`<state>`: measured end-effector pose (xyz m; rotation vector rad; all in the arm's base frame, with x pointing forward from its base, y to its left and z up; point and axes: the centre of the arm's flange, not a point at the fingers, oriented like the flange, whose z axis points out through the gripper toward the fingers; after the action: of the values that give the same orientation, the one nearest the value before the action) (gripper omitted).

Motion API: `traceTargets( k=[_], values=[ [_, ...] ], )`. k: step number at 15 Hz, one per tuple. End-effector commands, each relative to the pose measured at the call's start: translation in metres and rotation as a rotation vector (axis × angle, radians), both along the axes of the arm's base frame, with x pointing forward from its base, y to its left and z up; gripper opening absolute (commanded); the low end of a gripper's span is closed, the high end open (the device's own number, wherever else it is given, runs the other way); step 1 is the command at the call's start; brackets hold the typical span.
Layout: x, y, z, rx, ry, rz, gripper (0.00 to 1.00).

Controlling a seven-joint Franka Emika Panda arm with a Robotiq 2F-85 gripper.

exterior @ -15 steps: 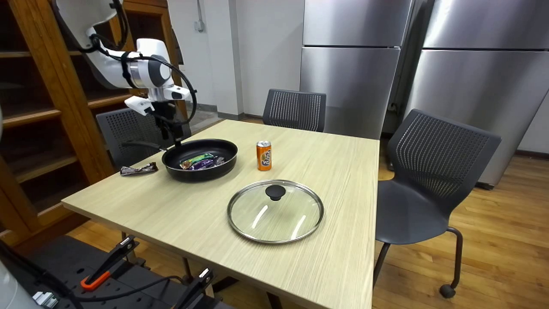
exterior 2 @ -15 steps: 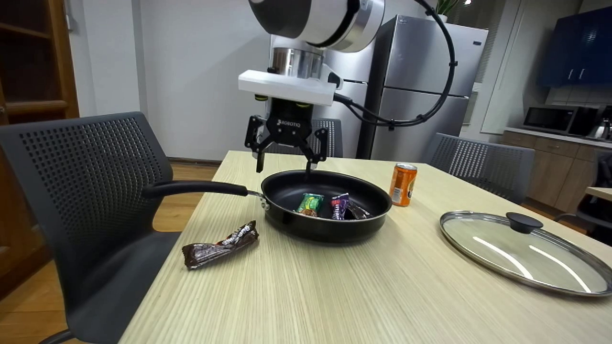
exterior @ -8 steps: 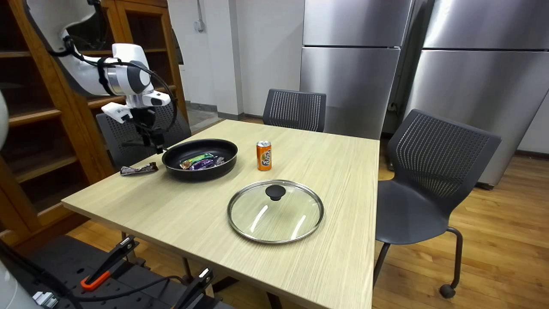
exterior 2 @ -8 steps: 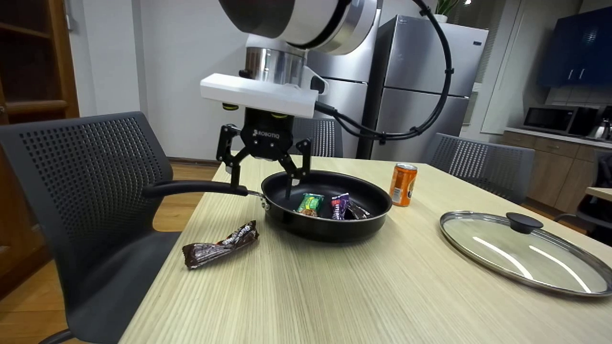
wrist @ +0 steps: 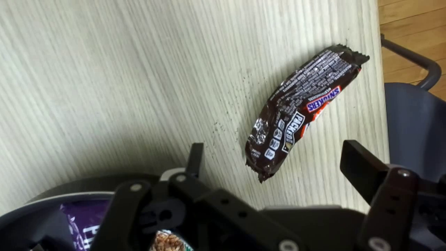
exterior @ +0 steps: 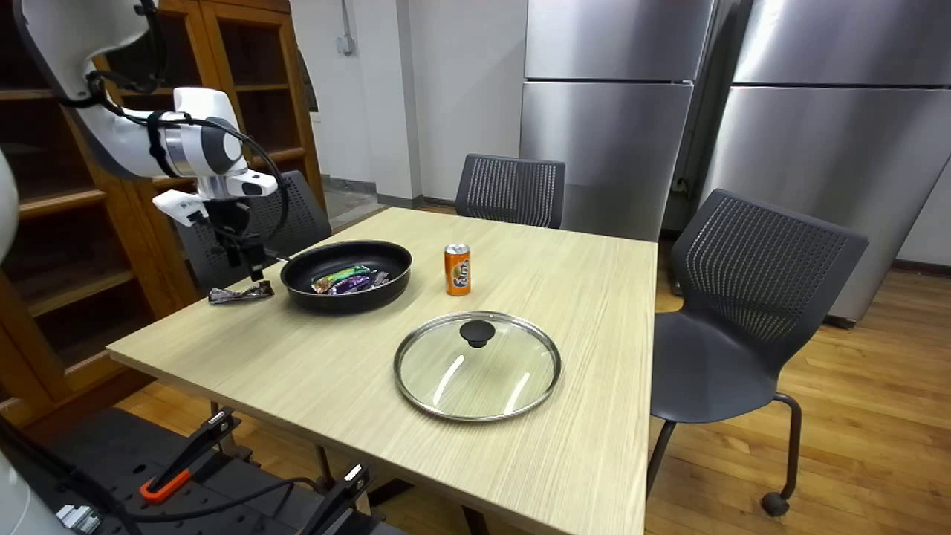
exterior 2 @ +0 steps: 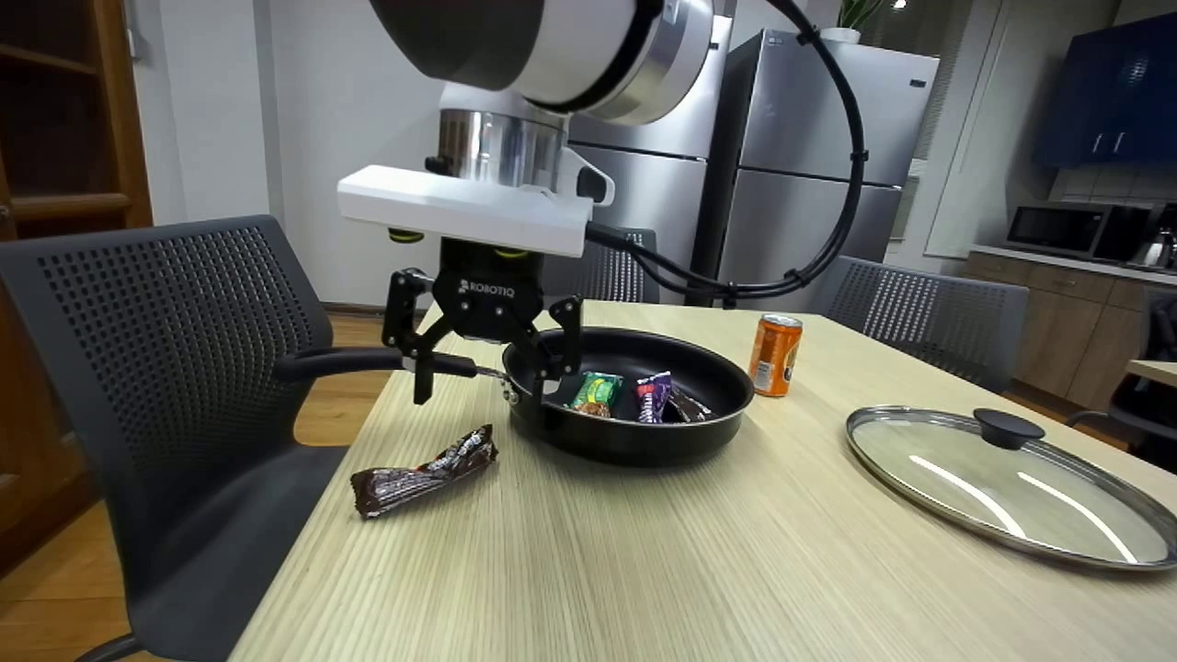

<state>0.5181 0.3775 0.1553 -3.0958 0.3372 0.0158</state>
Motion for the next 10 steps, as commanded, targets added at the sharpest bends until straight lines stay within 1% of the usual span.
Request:
traceTargets(
  k=[1,10],
  values=[
    [-0.006,0.006,-0.007,0.009,0.02,-0.01,1.0],
    [0.005,0.015,-0.038,-0.001,0.042,-0.011,1.0]
  ],
)
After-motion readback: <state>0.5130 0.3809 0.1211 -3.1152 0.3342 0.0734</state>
